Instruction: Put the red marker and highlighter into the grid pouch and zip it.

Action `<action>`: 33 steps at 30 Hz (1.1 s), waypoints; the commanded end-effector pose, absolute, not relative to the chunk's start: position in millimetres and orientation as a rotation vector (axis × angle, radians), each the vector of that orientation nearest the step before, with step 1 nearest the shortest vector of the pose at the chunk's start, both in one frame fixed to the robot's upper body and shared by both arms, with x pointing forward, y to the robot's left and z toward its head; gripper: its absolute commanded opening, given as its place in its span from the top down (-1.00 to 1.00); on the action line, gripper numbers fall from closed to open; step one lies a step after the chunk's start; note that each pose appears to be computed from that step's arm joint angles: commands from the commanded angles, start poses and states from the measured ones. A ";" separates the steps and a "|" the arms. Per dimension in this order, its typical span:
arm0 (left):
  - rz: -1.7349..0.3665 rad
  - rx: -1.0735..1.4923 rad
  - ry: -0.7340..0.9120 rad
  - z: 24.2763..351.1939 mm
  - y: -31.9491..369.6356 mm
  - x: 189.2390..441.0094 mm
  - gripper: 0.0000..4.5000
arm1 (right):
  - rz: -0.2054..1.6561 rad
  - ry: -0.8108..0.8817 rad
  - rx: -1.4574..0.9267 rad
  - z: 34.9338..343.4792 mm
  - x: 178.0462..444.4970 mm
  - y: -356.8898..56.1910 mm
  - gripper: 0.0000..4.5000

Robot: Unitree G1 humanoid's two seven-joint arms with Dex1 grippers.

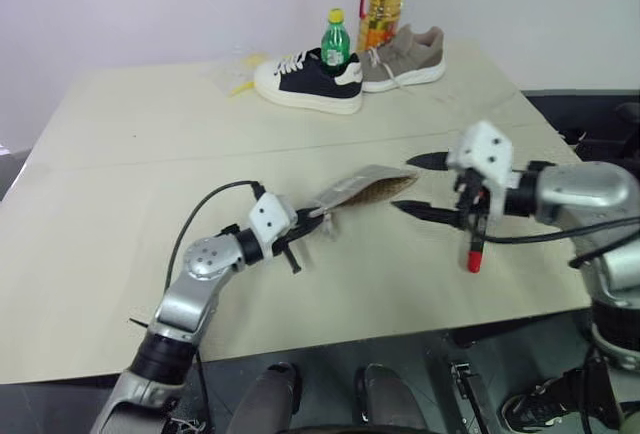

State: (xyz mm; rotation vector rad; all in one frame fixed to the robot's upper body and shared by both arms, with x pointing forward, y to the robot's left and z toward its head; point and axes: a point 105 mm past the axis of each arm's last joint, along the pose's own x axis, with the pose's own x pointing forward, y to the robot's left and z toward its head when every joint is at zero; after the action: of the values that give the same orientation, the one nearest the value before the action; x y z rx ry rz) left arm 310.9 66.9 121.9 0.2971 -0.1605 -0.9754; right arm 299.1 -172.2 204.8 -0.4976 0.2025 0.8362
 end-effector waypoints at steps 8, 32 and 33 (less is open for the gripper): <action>-1.046 0.324 -0.235 126.3 48.5 324.2 1.00 | 0.016 0.577 -0.160 124.0 291.2 -278.8 -0.66; -0.948 0.330 -0.256 132.9 69.1 332.2 1.00 | 0.542 0.282 -0.759 168.7 300.5 -207.0 0.87; -0.949 0.331 -0.257 132.6 69.0 331.1 1.00 | 0.572 0.275 -0.778 168.7 299.7 -202.6 0.87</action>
State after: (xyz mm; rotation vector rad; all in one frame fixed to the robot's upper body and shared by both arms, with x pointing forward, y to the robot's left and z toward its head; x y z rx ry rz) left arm 333.1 66.0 123.0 0.3304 -0.2180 -0.9630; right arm 302.8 -213.9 158.6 -0.7267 0.3300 0.5095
